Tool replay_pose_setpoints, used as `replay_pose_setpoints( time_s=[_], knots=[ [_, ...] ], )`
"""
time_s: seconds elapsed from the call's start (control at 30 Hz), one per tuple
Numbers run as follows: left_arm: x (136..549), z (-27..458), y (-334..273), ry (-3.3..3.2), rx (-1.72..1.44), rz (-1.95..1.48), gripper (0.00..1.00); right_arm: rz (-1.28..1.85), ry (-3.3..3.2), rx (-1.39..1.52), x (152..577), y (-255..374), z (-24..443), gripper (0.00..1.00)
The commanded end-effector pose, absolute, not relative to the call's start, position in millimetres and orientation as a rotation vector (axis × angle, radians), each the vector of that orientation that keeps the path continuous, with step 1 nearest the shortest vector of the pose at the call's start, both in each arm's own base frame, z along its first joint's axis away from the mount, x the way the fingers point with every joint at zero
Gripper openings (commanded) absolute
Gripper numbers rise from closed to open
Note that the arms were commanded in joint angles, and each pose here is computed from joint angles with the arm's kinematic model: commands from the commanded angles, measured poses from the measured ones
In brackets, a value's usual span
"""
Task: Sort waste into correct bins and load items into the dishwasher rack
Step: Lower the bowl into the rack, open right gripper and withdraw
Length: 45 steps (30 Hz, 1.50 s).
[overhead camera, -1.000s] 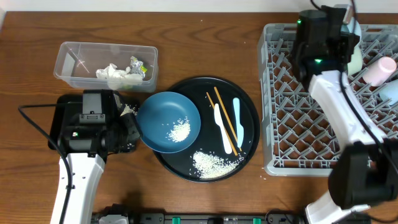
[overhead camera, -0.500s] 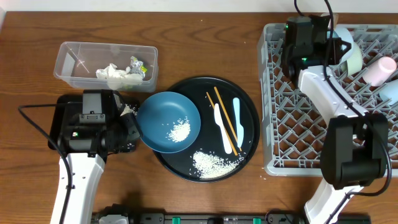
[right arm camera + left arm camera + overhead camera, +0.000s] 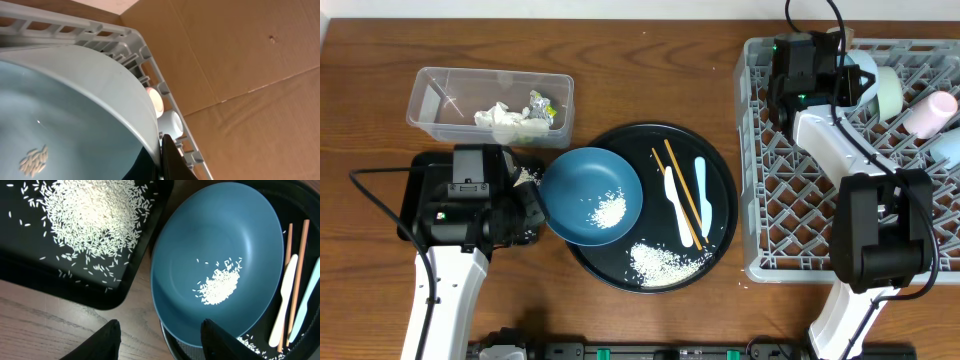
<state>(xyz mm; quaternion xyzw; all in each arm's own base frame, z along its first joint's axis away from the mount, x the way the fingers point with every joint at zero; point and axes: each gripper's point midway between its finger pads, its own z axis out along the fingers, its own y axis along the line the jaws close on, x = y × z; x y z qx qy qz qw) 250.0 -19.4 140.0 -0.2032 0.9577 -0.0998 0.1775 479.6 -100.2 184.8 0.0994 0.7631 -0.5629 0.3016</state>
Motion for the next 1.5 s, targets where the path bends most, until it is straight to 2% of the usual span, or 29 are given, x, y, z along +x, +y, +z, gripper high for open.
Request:
replay_pose_setpoints(
  time_s=[0.0,0.93,1.13,1.33,1.47],
  knots=[
    [252,147,-18,2.689,-0.589,-0.285,0.54,-1.465,2.008,0.272,483,-93,187,0.01],
    [252,147,-18,2.688,-0.589,-0.285,0.54,-1.282,2.044,0.174,497,-44,167,0.01],
    [252,147,-18,2.688,-0.589,-0.285,0.54,-1.213,2.074,0.121,496,-17,157,0.11],
    [252,147,-18,2.689,-0.589,-0.285,0.54,-1.133,2.102,0.072,494,11,147,0.13],
    [252,147,-18,2.688,-0.589,-0.285,0.54,-1.141,2.123,0.029,488,20,143,0.22]
  ],
)
